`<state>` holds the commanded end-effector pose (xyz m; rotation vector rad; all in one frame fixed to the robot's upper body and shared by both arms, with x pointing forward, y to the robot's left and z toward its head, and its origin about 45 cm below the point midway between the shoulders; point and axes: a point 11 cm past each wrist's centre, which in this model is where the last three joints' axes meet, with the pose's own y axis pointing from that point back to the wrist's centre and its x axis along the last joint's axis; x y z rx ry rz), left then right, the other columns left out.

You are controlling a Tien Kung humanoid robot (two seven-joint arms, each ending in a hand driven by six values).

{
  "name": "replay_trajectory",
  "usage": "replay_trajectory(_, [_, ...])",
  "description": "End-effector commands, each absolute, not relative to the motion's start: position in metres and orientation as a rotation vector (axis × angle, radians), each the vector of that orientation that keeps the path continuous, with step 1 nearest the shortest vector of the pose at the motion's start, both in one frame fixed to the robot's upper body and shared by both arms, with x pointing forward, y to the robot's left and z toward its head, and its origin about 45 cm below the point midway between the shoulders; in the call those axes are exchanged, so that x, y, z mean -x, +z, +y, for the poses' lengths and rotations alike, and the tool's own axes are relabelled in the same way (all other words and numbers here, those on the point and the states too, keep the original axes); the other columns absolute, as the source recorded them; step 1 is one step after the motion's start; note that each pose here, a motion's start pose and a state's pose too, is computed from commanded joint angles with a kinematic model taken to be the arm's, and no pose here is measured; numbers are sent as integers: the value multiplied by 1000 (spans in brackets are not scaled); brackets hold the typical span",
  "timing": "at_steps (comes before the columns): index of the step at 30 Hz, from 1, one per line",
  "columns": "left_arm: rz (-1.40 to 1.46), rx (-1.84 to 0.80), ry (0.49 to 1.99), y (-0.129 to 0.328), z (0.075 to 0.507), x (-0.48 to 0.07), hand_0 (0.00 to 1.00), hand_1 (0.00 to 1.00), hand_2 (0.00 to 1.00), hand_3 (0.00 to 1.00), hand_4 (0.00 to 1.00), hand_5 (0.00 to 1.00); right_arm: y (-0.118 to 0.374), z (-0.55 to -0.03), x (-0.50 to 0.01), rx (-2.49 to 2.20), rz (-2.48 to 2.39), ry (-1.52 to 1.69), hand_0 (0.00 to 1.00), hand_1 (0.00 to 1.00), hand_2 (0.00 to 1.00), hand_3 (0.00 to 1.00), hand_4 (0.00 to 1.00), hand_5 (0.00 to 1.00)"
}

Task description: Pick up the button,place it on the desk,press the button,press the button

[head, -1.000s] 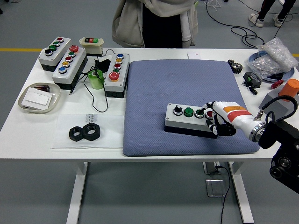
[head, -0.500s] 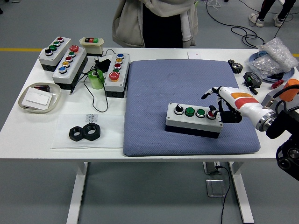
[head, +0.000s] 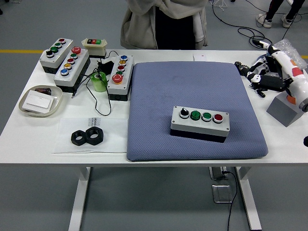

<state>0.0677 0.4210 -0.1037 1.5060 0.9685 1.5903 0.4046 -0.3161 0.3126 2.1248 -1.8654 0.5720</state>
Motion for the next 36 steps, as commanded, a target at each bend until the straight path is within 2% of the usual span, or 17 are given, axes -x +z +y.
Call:
replay_trajectory(5, [970, -1512, 1586, -104, 421, -65, 682, 649, 745, 785, 701, 998, 309, -347, -408, -2146, -2100, 332, 949, 861, 966, 998, 743, 397])
replay_trajectory(6, [971, -1514, 1585, -104, 421, -65, 682, 648, 745, 786, 702, 998, 307, -352, -408, -2145, -2140, 284, 962, 879, 973, 998, 734, 457])
replay_trajectory(19, [974, -1520, 1581, -105, 421, -62, 683, 648, 746, 786, 702, 998, 283, -383, -406, -2145, -2461, -443, 966, 886, 960, 979, 718, 487])
replay_trajectory(29, [971, -1512, 1584, -105, 420, -64, 683, 649, 746, 786, 699, 998, 282, -387, -407, -2118, -2480, -456, 969, 887, 958, 977, 710, 500])
replay_trajectory(35, [970, -1506, 1587, -104, 420, -67, 682, 649, 747, 787, 696, 998, 285, -389, -407, -2108, -2478, -415, 970, 887, 956, 976, 703, 485])
replay_trajectory(36, [970, -1505, 1588, -104, 420, -67, 683, 651, 747, 786, 698, 998, 286, -389, -407, -2107, -2477, -409, 971, 887, 956, 974, 718, 445])
